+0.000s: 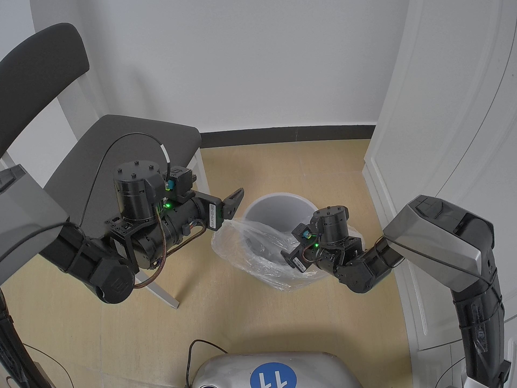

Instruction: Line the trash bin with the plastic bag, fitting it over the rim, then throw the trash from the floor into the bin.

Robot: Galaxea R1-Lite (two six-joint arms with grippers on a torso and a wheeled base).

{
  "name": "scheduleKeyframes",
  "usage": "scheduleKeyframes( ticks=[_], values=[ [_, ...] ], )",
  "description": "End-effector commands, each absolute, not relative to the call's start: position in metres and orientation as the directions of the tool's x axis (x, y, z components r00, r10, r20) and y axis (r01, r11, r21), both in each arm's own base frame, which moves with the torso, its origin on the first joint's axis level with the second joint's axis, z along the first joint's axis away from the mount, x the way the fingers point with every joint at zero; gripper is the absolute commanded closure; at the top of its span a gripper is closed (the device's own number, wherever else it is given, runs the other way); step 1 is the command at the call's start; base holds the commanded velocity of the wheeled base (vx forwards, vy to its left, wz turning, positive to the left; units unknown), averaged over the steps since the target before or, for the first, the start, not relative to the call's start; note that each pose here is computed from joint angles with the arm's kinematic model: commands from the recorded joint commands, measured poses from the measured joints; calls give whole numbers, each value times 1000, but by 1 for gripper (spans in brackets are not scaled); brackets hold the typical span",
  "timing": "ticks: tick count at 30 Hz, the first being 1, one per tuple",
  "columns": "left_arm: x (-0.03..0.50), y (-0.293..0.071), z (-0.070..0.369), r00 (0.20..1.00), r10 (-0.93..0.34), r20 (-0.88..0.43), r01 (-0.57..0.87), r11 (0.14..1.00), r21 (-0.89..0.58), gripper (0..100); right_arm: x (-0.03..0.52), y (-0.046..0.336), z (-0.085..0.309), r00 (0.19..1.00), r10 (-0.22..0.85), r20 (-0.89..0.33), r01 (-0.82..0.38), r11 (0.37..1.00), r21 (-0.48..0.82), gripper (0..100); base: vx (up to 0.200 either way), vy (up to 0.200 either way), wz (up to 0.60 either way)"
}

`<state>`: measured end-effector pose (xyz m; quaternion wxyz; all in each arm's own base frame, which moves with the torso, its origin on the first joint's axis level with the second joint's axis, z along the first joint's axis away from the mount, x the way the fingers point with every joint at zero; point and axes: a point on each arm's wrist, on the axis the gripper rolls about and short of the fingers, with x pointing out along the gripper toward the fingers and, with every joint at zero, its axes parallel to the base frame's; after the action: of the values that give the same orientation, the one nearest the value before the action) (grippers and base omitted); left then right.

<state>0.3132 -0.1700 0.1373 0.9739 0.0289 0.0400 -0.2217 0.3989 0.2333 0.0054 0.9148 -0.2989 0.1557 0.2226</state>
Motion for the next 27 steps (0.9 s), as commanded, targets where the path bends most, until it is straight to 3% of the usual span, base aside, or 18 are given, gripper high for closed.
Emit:
scheduleKeyframes(
  ticks=[1, 12, 21, 27],
  values=[
    [312, -169, 143, 901, -428, -75, 431, 902, 38, 0, 412, 235, 2, 868, 307, -390, -476, 737, -481, 100, 0, 0, 0],
    [316, -163, 146, 909, -413, -64, 415, 909, 37, 0, 469, 230, 41, 940, 263, -217, -338, 807, -484, 100, 0, 0, 0],
    [318, -163, 146, 910, -410, -61, 413, 910, 37, 0, 509, 232, 25, 987, 143, -72, -160, 866, -475, 100, 0, 0, 0],
    [319, -163, 145, 910, -410, -63, 413, 910, 37, 0, 513, 224, 0, 990, 97, -102, -135, 862, -488, 100, 0, 0, 0]
  ],
)
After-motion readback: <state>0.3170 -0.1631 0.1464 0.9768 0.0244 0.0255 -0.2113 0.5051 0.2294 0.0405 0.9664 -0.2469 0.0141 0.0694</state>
